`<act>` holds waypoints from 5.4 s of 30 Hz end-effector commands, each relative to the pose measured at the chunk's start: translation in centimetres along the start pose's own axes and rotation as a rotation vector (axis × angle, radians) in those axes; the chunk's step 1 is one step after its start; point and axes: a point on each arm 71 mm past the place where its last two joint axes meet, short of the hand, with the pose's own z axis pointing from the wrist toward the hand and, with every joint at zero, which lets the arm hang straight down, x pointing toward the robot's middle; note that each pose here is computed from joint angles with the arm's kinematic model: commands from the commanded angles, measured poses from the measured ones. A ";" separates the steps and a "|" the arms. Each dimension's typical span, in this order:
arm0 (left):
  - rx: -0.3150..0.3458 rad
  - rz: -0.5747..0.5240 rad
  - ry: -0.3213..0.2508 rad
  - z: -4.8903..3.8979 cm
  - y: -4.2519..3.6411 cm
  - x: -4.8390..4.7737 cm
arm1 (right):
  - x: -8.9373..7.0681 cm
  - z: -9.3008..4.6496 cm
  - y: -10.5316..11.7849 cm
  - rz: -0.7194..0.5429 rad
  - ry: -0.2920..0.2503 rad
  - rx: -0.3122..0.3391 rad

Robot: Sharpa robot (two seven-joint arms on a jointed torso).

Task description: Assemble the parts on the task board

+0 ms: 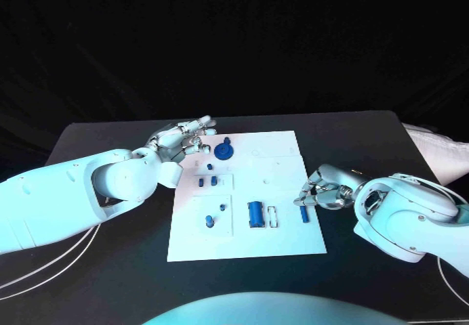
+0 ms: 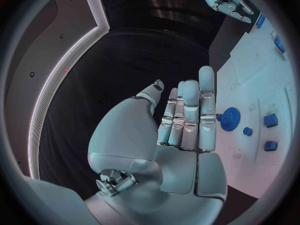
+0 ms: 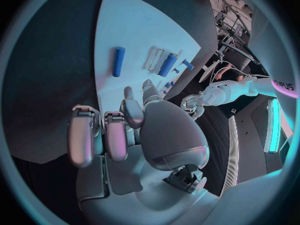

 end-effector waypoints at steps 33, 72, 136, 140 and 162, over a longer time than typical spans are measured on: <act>0.004 -0.001 0.022 -0.01 -0.02 0.20 | 2.5 1.1 -0.9 -0.310 0.076 0.005; 0.001 0.001 0.025 -0.09 0.11 0.20 | 3.7 1.7 1.2 -0.240 0.009 -0.050; -0.009 0.002 0.040 -0.17 0.21 0.52 | 5.2 2.1 3.9 -0.014 0.135 -0.055; -0.010 0.004 0.041 -0.17 0.21 0.52 | 5.2 2.1 4.0 -0.010 0.129 -0.058; -0.011 0.004 0.044 -0.16 0.21 0.48 | 4.9 1.7 3.7 0.003 0.108 -0.065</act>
